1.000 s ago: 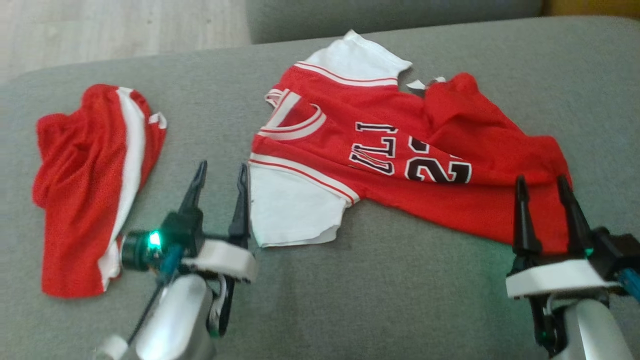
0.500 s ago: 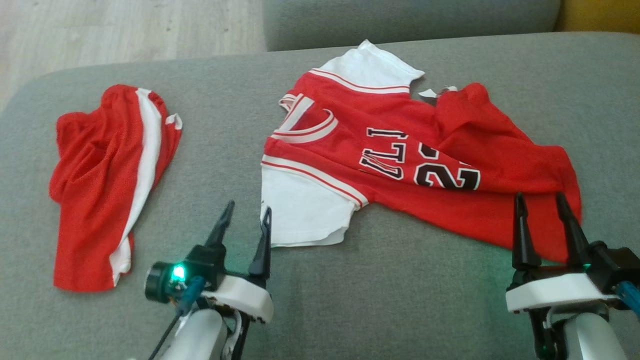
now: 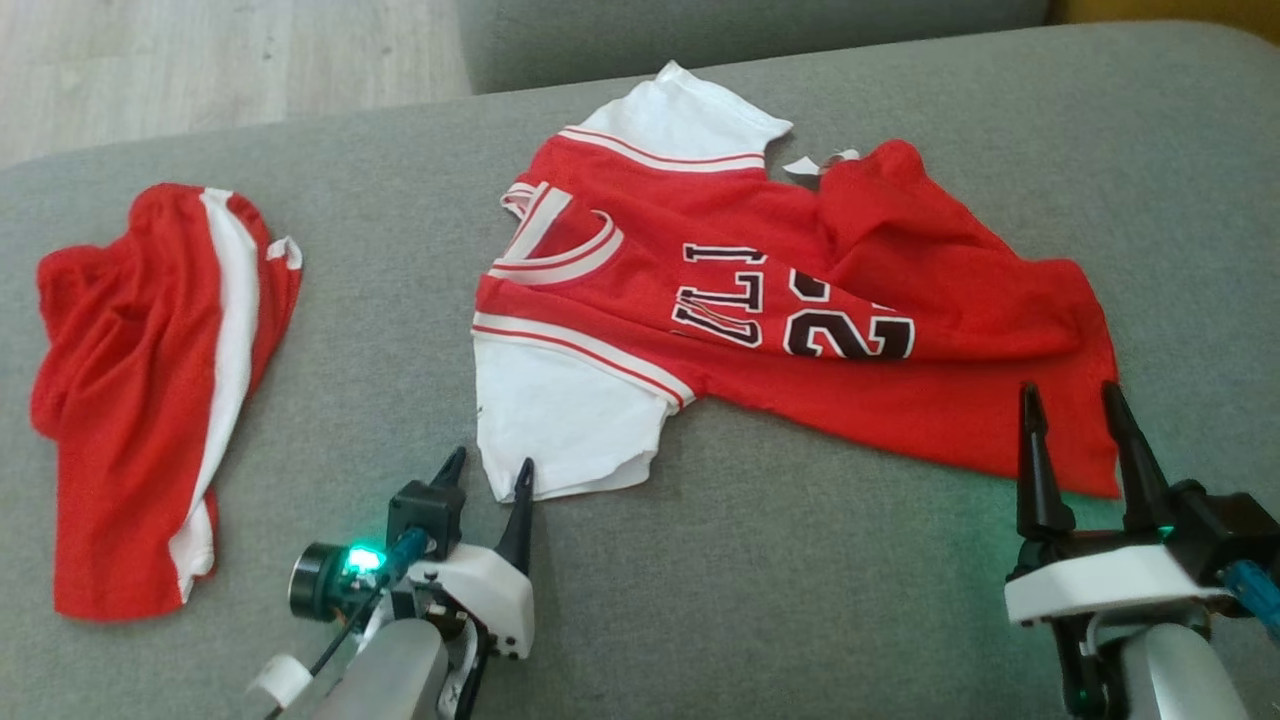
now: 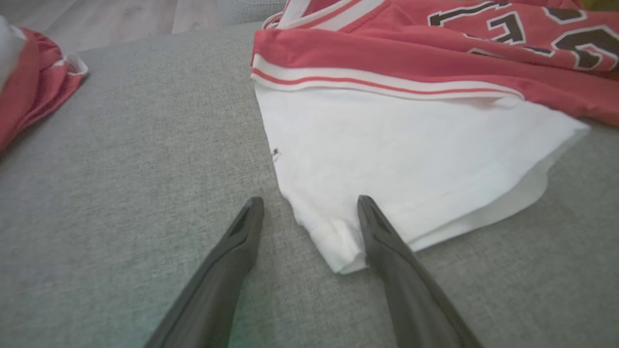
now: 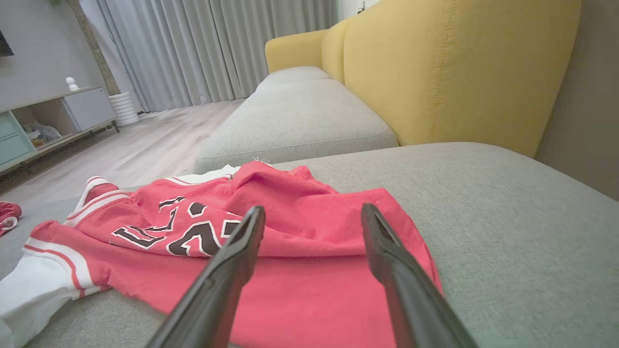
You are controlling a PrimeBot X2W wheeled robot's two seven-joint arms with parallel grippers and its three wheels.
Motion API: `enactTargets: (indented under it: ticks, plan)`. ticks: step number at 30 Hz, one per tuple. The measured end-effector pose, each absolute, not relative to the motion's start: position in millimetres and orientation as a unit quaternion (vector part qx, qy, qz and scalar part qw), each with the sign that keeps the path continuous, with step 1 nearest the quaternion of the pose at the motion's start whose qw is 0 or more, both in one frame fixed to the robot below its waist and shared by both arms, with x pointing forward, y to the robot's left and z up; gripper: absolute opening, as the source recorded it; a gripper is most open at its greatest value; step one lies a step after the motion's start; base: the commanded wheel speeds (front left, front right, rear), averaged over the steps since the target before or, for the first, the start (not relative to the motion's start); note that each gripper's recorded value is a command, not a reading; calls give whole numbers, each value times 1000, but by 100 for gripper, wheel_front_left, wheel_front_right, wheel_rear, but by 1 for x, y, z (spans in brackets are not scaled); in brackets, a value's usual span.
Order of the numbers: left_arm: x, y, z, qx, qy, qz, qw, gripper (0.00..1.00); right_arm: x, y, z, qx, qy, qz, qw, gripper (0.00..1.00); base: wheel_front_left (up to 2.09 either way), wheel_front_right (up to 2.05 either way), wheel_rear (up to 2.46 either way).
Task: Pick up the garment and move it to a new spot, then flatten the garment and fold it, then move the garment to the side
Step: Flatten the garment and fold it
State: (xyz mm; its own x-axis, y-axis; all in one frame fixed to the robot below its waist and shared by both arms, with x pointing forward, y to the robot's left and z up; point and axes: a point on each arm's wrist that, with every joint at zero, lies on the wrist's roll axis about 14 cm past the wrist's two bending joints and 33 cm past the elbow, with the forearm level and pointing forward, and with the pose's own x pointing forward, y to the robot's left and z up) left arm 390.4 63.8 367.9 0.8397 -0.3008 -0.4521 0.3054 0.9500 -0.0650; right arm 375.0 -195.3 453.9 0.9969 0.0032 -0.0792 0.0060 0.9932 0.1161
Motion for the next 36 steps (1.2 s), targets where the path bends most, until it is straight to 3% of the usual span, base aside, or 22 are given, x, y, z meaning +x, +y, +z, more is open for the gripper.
enactTargets:
  ticks: [7,8,9,10,26,36]
  plan:
    - [403,62,365,12,245,-158,956,100,374,-201,451,59,43,-10,997,100,0,0,0]
    - [403,60,364,11,246,-163,955,45,373,-202,451,59,44,-11,997,100,0,0,0]
    - [403,59,364,11,247,-168,954,28,373,-203,451,59,45,-13,997,100,0,0,0]
    - [402,58,364,11,247,-171,954,0,372,-204,450,59,45,-15,997,100,0,0,0]
    - [430,53,442,-50,92,-154,982,0,327,-252,381,86,157,-110,978,100,0,0,0]
    - [420,58,452,-58,69,-150,985,0,343,-244,360,125,191,-115,967,100,0,0,0]
